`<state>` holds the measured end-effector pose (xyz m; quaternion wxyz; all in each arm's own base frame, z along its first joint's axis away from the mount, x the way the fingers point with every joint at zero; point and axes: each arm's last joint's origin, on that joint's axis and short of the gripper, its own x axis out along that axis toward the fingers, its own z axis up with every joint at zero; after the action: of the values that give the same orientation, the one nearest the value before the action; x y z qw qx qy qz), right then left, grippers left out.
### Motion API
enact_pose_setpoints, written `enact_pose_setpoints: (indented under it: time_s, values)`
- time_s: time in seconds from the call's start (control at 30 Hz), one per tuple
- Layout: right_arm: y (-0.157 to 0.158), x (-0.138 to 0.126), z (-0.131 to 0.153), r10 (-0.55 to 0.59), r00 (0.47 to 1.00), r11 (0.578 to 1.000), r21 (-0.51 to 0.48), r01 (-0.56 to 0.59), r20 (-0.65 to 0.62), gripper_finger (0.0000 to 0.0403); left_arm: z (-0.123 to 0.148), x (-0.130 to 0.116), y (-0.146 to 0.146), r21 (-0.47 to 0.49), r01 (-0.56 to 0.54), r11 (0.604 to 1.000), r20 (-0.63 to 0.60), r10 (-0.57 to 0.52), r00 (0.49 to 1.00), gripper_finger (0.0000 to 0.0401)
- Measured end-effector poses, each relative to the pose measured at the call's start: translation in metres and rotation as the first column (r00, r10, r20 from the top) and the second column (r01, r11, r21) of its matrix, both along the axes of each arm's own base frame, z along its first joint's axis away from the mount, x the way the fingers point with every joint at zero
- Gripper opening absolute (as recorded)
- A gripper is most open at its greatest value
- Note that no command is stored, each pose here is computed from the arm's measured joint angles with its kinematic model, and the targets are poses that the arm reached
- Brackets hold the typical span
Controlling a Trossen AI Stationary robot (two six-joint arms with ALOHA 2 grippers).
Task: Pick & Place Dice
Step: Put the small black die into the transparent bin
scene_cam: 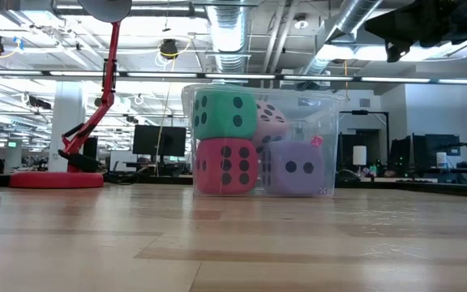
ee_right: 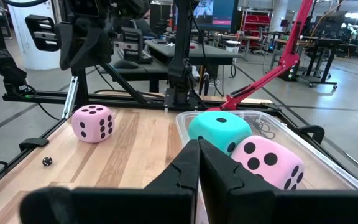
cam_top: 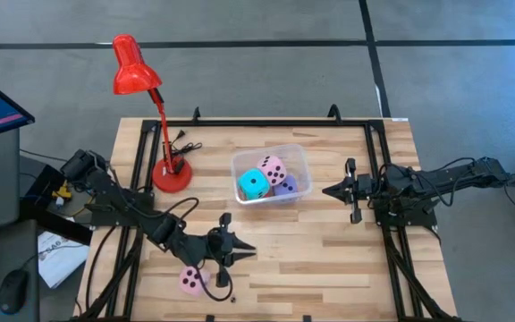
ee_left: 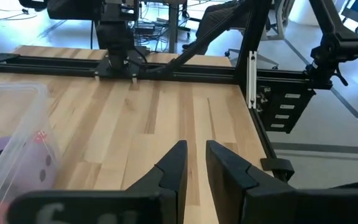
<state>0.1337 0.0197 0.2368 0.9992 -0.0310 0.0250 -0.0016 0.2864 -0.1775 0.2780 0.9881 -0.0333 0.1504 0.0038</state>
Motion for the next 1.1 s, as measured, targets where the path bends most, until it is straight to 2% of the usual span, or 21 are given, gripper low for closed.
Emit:
enact_pose_setpoints:
  time_s: [0.17,0.33,0.47,0.63,0.73,0.83,1.1]
  values:
    - [0.000,0.000,0.000,0.000,1.000,1.000,0.000,0.000,0.000,0.0005,0.005,0.001,-0.001,-0.013,0.000,1.000,0.018,0.000,1.000,0.0041]
    - [0.000,0.000,0.000,0.000,1.000,1.000,0.000,0.000,0.000,0.0005,0.002,0.000,0.000,0.026,0.000,1.000,-0.041,0.001,0.999,0.0006]
    - [0.000,0.000,-0.001,0.000,1.000,1.000,-0.002,0.000,-0.008,0.0005,0.000,0.000,0.000,-0.014,-0.025,1.000,-0.050,0.024,0.998,0.0002]
    - [0.000,0.000,-0.001,0.001,1.000,1.000,-0.013,-0.001,-0.011,0.0005,-0.005,0.012,-0.009,-0.003,-0.024,1.000,-0.066,0.023,0.998,0.0000]
    - [0.000,0.000,-0.001,0.001,1.000,1.000,-0.013,-0.001,-0.010,0.0005,-0.007,0.022,-0.018,0.045,-0.004,0.999,-0.086,0.008,0.996,0.0000]
    - [0.000,0.000,-0.001,0.001,1.000,1.000,-0.025,-0.001,-0.009,0.0005,-0.008,0.029,-0.023,0.110,0.001,0.994,-0.158,0.017,0.987,0.0000]
    - [0.000,0.000,-0.001,0.003,1.000,0.998,-0.062,-0.004,-0.010,0.0005,-0.002,0.043,-0.034,0.158,-0.033,0.987,-0.279,0.077,0.957,0.0000]
